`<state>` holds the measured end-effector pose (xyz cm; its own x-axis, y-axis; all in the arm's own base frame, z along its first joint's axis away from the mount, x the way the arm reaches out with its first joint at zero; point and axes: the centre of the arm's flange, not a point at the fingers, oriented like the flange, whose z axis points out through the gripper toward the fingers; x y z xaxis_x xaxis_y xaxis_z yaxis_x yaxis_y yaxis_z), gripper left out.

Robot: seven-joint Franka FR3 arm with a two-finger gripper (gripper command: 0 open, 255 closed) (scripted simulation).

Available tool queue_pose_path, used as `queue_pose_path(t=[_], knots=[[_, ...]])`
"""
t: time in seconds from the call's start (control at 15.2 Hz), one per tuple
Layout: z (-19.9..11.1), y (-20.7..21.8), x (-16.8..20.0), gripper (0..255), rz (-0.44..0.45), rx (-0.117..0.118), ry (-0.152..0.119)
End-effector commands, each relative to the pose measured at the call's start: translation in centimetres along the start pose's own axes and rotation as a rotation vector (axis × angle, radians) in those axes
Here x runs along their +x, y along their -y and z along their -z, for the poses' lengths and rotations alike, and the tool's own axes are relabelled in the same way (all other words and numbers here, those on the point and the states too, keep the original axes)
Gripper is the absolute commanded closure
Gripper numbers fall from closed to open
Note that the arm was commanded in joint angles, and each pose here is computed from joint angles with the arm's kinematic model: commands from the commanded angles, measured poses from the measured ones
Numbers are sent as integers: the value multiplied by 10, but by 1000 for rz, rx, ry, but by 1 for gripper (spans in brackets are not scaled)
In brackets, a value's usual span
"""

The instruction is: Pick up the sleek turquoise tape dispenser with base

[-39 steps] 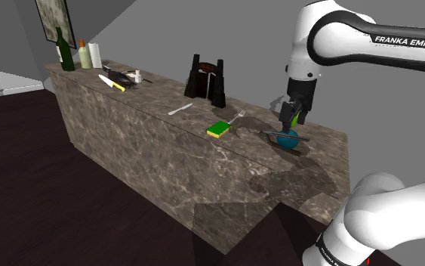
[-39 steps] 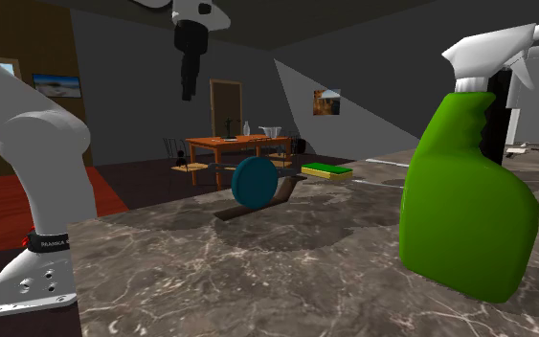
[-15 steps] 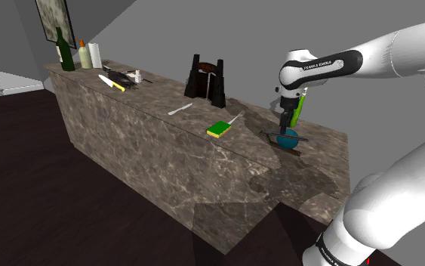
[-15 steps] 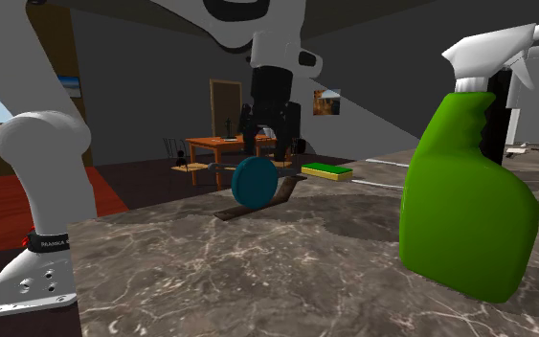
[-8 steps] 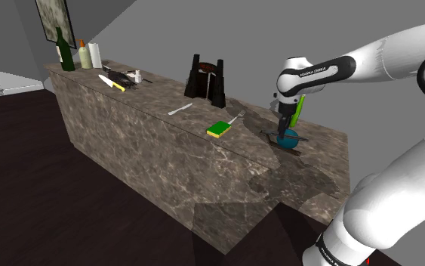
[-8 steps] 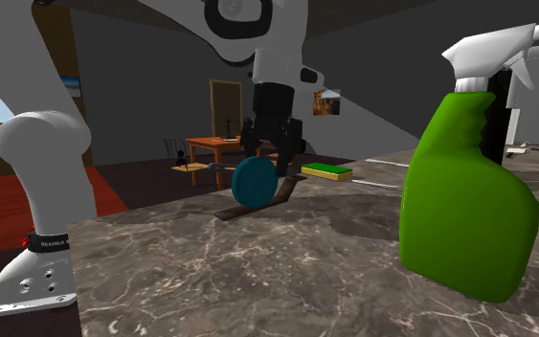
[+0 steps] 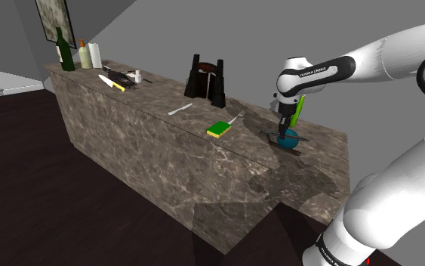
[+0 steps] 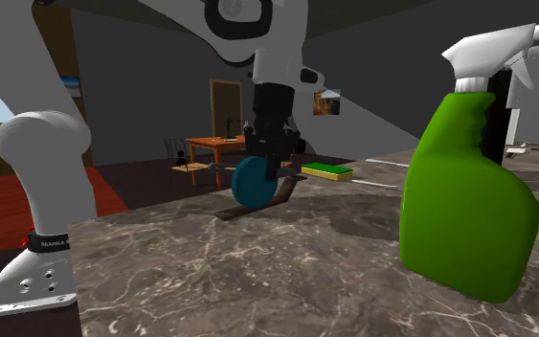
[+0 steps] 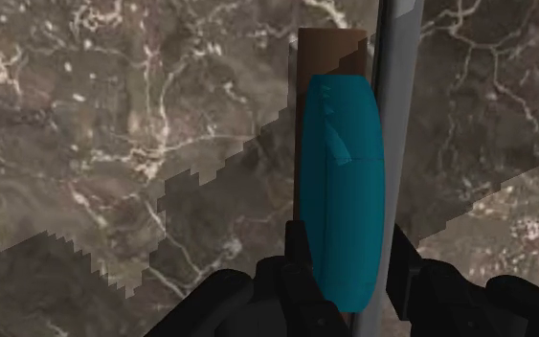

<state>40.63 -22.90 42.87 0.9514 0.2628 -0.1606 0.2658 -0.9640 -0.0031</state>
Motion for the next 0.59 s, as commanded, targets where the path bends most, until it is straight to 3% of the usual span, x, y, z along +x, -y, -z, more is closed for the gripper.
queue_pose_path(t=[0.0,0.53], knots=[[0,0,0,255,0,0,0],[36,0,-6,255,0,0,0]])
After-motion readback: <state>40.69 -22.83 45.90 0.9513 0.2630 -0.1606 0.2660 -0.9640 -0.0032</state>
